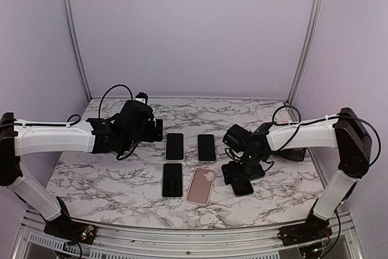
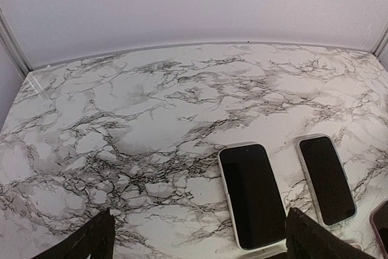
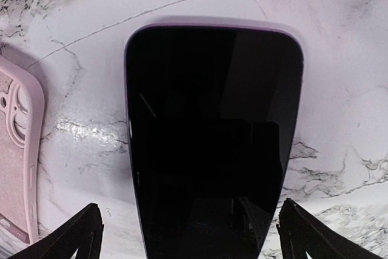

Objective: Put the phone into the phone case
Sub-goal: Move the phone to the center of the board, then pick up the phone at the center of the board.

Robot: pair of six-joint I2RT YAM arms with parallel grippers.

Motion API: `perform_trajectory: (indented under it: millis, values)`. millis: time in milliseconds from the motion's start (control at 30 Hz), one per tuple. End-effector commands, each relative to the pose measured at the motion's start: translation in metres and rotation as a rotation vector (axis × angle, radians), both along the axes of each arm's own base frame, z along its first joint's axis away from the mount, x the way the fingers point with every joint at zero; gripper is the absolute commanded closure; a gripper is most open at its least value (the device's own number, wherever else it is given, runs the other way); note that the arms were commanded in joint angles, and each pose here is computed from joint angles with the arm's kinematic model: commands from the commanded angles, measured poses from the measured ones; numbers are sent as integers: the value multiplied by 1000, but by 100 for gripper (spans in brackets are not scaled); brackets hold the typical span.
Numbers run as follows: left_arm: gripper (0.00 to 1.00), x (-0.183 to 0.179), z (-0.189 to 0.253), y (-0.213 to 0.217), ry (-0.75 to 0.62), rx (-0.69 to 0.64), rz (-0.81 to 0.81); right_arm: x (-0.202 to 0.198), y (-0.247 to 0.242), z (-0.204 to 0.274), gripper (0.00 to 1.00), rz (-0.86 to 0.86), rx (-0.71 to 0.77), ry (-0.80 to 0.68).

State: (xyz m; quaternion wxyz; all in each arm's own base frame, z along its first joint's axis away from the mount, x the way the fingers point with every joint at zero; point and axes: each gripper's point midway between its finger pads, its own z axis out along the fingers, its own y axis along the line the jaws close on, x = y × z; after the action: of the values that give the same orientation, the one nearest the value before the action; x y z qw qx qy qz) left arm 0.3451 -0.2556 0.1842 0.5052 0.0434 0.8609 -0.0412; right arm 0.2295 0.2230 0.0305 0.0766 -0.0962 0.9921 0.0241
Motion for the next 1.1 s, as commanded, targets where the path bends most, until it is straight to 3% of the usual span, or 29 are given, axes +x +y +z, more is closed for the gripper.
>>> perform_trajectory:
  millis: [0, 733, 1067]
  values:
    - [1, 1, 10, 10, -38, 7, 23, 5, 18, 5, 1, 36, 94, 24]
    - [1, 1, 6, 7, -38, 18, 3, -4, -10, -21, 1, 10, 37, 111]
    - [1, 3, 10, 0, -36, 3, -12, -3, -16, -25, 6, -6, -12, 101]
